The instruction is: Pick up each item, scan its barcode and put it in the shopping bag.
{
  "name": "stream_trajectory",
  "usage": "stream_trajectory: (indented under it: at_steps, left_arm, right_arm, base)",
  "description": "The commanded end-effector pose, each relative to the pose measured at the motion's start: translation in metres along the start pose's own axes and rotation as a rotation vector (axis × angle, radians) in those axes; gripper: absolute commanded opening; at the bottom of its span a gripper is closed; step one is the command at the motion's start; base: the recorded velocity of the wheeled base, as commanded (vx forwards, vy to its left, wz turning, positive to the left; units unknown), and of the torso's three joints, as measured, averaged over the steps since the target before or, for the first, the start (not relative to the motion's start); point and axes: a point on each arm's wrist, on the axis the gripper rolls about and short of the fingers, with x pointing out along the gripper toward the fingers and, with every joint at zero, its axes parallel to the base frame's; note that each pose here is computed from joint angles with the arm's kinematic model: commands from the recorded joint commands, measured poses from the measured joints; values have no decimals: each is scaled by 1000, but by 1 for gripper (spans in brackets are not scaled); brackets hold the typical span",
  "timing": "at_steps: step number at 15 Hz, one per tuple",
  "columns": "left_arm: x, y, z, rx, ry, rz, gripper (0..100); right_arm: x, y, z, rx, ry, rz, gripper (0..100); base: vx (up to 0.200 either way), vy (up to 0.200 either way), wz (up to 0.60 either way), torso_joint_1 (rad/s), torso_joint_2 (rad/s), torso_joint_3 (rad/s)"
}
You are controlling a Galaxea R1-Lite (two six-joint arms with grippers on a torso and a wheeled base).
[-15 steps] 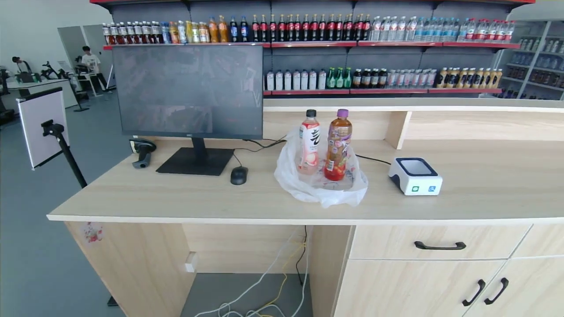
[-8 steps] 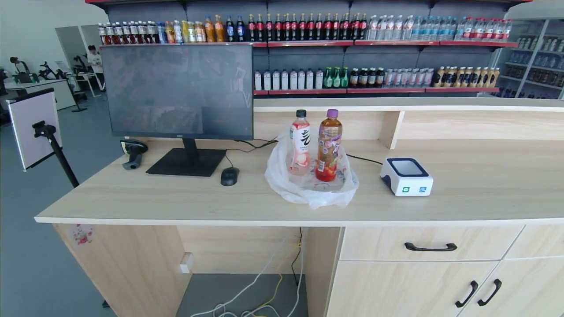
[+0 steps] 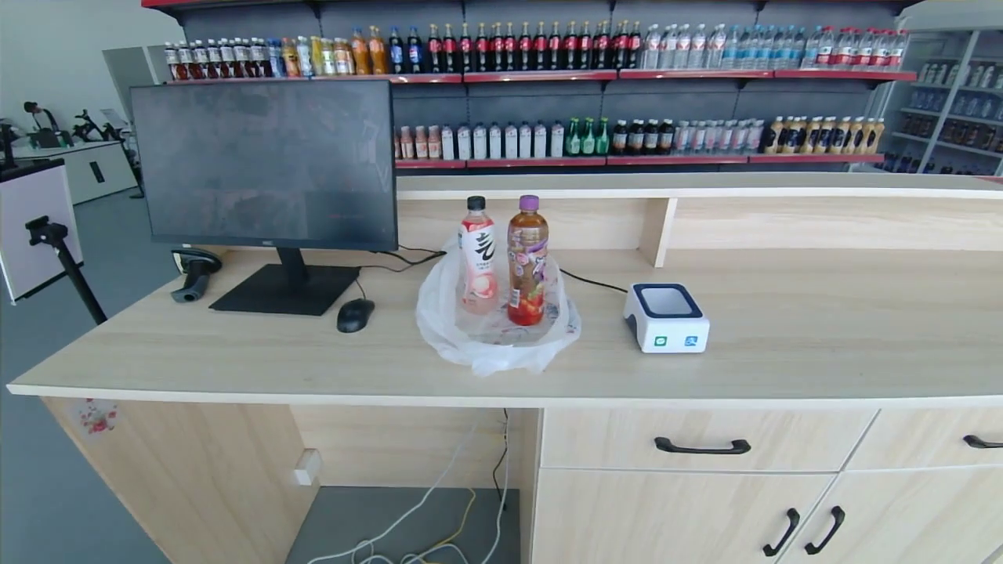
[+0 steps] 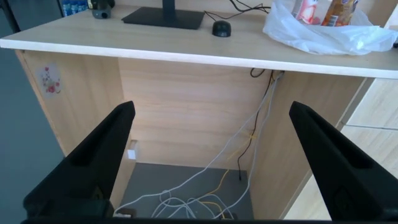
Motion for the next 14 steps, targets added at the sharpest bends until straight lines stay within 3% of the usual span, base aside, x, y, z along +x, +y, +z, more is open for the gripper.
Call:
stream_trajectory:
  at_steps: [1, 14]
  left_arm:
    - [0, 0, 0, 0, -1, -1, 100]
    - [0, 0, 0, 0, -1, -2, 100]
  right_arm:
    - [0, 0, 0, -1, 0, 0, 100]
    - [0, 0, 0, 2, 2, 0, 100]
  base:
    - [0, -200, 0, 2, 7, 2]
    - [0, -200, 0, 3, 3, 3]
